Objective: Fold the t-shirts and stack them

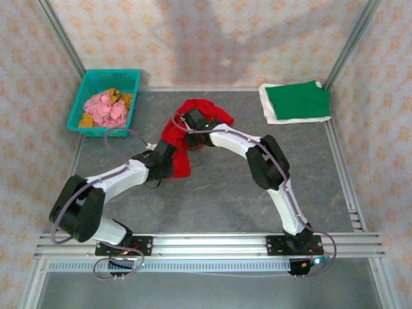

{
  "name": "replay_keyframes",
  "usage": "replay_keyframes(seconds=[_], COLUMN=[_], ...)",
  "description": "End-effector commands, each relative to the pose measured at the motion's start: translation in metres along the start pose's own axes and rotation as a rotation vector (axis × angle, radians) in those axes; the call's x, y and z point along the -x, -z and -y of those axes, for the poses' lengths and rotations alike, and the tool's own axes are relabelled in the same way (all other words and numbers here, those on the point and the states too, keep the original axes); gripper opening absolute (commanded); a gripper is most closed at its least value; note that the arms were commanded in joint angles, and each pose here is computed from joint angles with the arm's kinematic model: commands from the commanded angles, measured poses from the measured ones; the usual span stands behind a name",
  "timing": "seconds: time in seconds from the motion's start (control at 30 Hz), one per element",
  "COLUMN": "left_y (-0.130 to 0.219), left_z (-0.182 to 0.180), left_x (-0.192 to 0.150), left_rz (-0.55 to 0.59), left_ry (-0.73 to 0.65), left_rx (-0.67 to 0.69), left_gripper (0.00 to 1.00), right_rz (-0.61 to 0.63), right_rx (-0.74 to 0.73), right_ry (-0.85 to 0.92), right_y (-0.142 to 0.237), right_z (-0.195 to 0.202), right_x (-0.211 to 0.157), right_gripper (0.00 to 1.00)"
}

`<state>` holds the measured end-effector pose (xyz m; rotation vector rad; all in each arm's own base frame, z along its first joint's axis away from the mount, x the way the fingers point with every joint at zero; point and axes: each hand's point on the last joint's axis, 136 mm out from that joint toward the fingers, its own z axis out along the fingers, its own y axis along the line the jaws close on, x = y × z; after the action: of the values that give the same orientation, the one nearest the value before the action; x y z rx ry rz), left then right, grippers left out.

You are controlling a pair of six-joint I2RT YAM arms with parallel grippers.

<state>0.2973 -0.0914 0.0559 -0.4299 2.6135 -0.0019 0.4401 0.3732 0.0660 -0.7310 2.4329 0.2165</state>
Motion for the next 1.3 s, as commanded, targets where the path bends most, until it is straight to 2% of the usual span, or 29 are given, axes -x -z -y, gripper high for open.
replay_keyframes(seconds=[0.0, 0.13, 0.27, 0.43, 0.57, 0.73, 0.97, 1.17, 1.27], left_y=[0.022, 0.042, 0.064, 0.111, 0.156, 0.208, 0.270, 0.324, 0.351], left_z=[-0.036, -0.064, -0.085, -0.105, -0.111, -0.097, -0.069, -0.035, -0.028], left_x=[0.020, 0.037, 0.055, 0.085, 0.108, 0.127, 0.124, 0.106, 0.108], left_rz=[0.083, 0.143, 0.214, 0.338, 0.457, 0.548, 0.541, 0.540, 0.577], left_ry=[0.024, 0.099, 0.116, 0.050, 0.065, 0.102, 0.072, 0.032, 0.052], left_rx=[0.120, 0.145, 0.179, 0.274, 0.265, 0.114, -0.148, -0.469, -0.568], left_gripper=[0.00, 0.00, 0.00, 0.00, 0.00, 0.00, 0.00, 0.00, 0.00], right_rz=[0.103, 0.177, 0.245, 0.325, 0.441, 0.558, 0.732, 0.799, 0.839], right_rx=[-0.050, -0.082, -0.135, -0.269, -0.367, -0.492, -0.581, -0.588, -0.591], right_ry=[-0.054, -0.106, -0.135, -0.159, -0.165, -0.190, -0.269, -0.294, -0.302], right_y=[0.059, 0.102, 0.154, 0.225, 0.296, 0.385, 0.504, 0.569, 0.590], right_z=[0.017, 0.038, 0.063, 0.101, 0.123, 0.149, 0.170, 0.174, 0.175], right_x=[0.036, 0.042, 0.042, 0.033, 0.027, 0.012, -0.024, -0.038, -0.031], right_gripper=[0.00, 0.00, 0.00, 0.00, 0.00, 0.00, 0.00, 0.00, 0.00])
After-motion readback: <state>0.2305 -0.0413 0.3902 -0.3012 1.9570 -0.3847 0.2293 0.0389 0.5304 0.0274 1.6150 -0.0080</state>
